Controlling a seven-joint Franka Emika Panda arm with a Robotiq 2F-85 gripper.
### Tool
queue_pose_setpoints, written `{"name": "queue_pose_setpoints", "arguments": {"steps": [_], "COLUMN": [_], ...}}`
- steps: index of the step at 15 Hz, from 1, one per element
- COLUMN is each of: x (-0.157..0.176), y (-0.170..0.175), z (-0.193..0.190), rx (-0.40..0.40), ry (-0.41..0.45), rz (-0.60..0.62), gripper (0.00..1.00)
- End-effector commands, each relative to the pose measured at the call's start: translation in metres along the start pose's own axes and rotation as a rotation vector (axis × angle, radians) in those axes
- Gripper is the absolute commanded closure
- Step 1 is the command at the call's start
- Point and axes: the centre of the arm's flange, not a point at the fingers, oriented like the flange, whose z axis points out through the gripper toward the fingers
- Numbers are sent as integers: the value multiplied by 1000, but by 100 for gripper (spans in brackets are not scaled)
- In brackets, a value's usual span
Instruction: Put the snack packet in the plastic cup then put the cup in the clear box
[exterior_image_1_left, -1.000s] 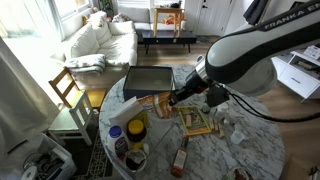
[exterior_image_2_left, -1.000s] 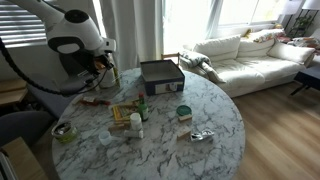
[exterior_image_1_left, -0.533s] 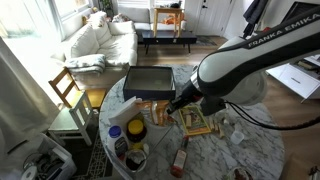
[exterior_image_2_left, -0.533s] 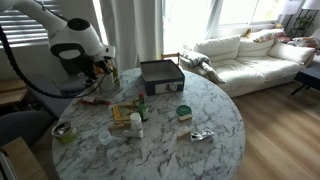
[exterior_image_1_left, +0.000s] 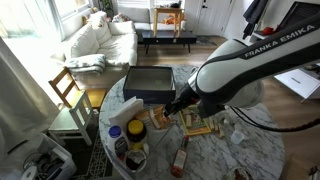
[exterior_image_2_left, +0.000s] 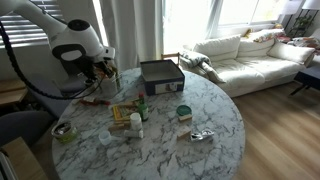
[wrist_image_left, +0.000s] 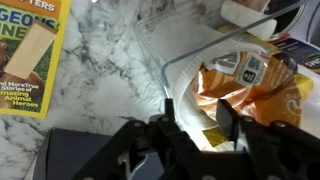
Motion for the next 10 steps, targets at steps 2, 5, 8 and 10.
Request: {"name": "queue_pose_setpoints", "arguments": {"steps": [2,5,8,10], "x": [9,19,33,44], "y": [-5,-4,1,4], "z": [-17,-36,-63,-84], "rx": [-22,-28,-37,-75], "ry": [18,37,38,10], "rz": [35,63,128,202], "gripper": [12,0,0,0]}}
